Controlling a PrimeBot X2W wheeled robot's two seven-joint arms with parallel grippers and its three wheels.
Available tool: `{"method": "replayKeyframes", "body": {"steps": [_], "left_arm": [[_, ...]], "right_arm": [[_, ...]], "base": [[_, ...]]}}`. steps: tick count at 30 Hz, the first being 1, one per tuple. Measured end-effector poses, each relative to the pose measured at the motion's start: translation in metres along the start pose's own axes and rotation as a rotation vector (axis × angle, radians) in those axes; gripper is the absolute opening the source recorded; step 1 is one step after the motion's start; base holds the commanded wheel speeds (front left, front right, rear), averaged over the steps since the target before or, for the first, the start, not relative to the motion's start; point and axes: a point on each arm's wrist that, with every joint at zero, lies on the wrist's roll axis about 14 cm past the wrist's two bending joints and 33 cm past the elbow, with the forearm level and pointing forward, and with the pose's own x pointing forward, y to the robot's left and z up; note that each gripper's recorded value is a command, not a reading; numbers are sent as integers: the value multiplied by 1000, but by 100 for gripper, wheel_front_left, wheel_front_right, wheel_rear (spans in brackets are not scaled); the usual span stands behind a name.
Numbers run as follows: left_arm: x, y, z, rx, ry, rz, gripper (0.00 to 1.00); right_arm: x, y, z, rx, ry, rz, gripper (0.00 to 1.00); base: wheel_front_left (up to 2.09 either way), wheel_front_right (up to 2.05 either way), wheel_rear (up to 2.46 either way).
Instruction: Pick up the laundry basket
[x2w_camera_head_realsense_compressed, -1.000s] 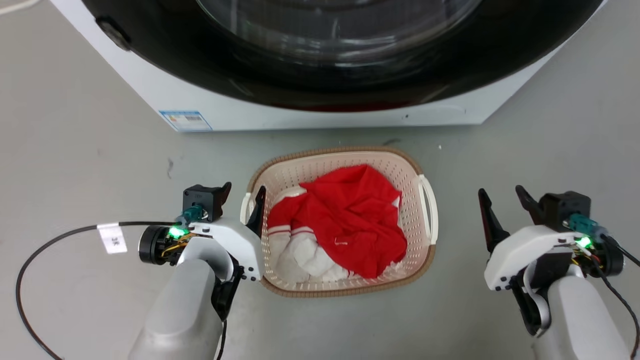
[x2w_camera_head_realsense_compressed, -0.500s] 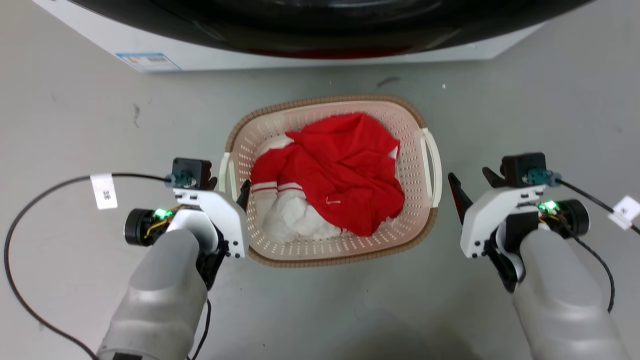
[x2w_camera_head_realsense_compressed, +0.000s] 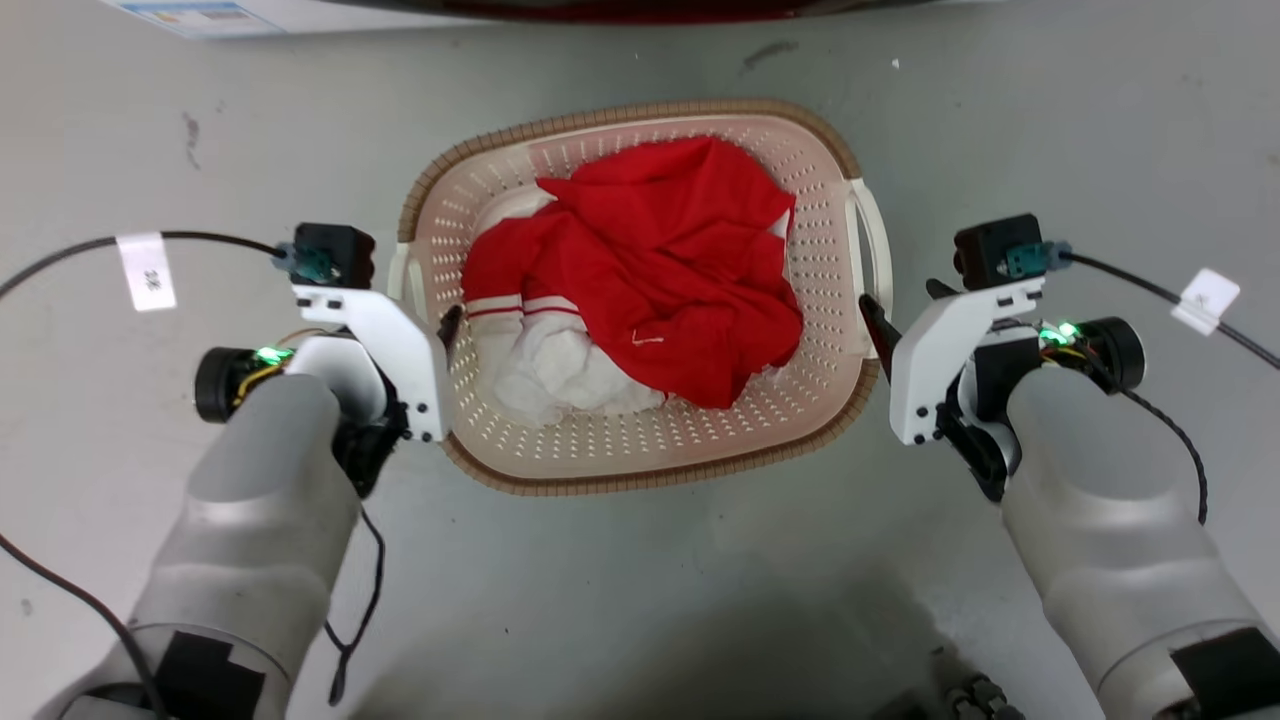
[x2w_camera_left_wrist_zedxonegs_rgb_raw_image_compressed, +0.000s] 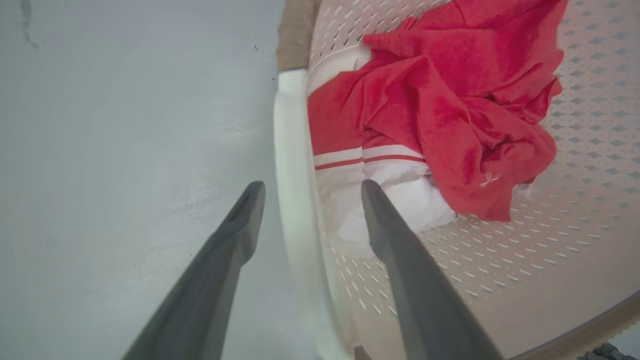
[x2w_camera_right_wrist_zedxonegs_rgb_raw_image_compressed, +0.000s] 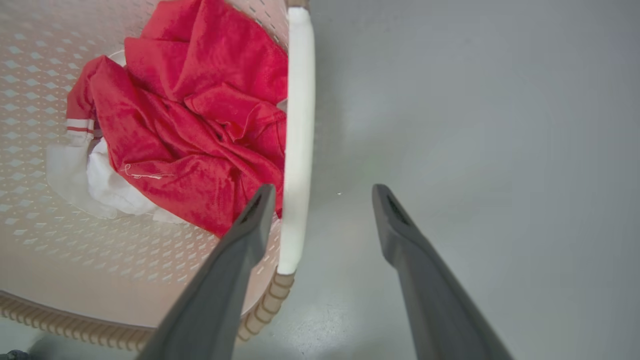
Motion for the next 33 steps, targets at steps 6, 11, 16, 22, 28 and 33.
{"method": "replayKeyframes", "body": {"steps": [6, 11, 16, 22, 28, 33], "left_arm": [[13, 9, -10, 1, 71, -3, 100], [21, 15, -15, 0, 109, -4, 100], [27, 16, -17, 0, 129, -7, 100], [30, 8, -17, -20, 140, -28, 0], [28, 5, -17, -29, 146, -37, 0], [22, 3, -14, -33, 144, -38, 0]], "right_arm": [[12, 0, -10, 1, 65, 10, 100], [20, 4, -15, 9, 101, 27, 100], [24, 8, -20, 10, 138, 45, 100], [26, 15, -28, 24, 187, 64, 0], [24, 19, -29, 29, 199, 72, 0], [20, 20, -25, 31, 202, 71, 0]], "base": [[0, 0, 0], [0, 0, 0], [0, 0, 0], [0, 0, 0], [0, 0, 0], [0, 0, 0]]}}
